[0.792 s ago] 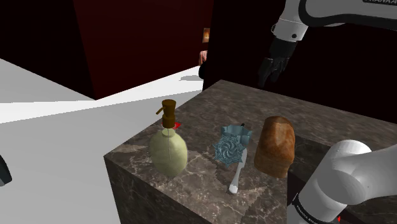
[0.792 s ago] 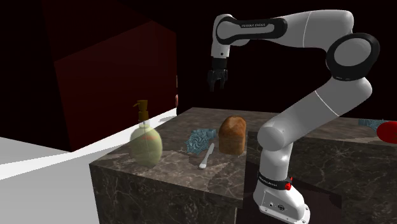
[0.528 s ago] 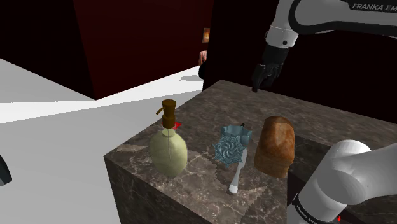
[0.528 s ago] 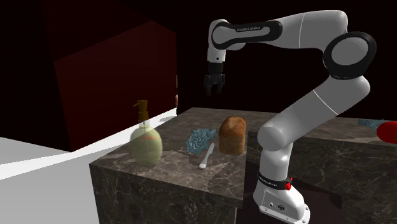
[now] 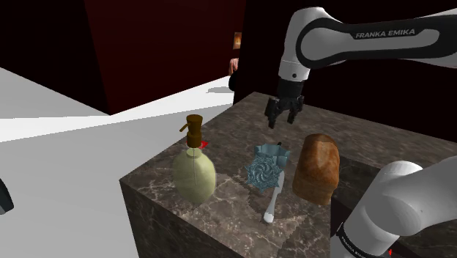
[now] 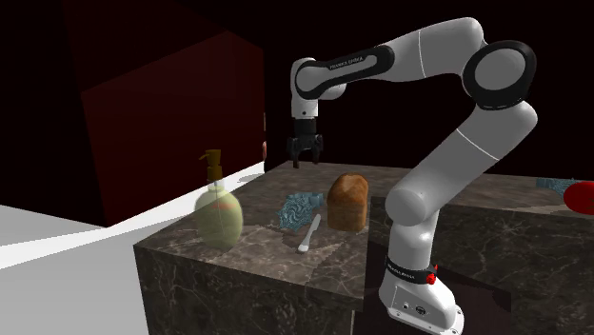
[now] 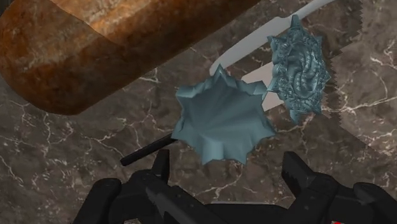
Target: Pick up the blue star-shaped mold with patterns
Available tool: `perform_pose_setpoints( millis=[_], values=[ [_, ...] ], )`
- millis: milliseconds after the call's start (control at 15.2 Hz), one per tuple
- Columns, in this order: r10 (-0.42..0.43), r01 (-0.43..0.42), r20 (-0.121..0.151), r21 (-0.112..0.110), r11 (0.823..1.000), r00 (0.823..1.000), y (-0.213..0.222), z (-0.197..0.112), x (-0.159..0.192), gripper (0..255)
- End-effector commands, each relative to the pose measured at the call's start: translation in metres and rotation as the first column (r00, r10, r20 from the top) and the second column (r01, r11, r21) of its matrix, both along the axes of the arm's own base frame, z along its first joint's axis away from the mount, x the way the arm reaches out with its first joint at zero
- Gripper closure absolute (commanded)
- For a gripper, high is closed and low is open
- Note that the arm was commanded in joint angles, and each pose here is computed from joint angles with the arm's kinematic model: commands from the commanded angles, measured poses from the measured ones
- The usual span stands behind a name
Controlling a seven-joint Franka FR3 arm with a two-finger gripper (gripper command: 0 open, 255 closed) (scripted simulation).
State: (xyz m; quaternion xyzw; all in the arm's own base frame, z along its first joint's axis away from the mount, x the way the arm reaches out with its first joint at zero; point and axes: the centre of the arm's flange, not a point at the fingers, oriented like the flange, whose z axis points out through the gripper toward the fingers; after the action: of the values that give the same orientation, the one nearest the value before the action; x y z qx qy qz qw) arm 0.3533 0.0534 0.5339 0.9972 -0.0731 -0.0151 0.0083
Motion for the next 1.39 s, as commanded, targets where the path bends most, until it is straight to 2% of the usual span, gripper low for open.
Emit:
perform_pose_setpoints(
  millis=[0, 396, 858, 1056, 1122, 1320],
  values=[
    [-0.035, 0.035, -0.03, 0.011, 0.999, 0.999, 0.015, -0.023, 0.009, 0],
    [-0.128, 0.133, -0.121, 0.037, 0.99, 0.984, 0.053, -0.087, 0.035, 0],
    [-0.128, 0.133, -0.121, 0.037, 0.99, 0.984, 0.053, -0.124, 0.035, 0],
    [-0.128, 0.133, -0.121, 0.037, 0.99, 0.984, 0.053, -0.127, 0.035, 0],
    [-0.128, 0.133, -0.121, 0.037, 0.99, 0.984, 0.053, -0.127, 0.035, 255],
    [-0.128, 0.133, -0.121, 0.037, 0.99, 0.984, 0.053, -0.127, 0.035, 255]
  ],
)
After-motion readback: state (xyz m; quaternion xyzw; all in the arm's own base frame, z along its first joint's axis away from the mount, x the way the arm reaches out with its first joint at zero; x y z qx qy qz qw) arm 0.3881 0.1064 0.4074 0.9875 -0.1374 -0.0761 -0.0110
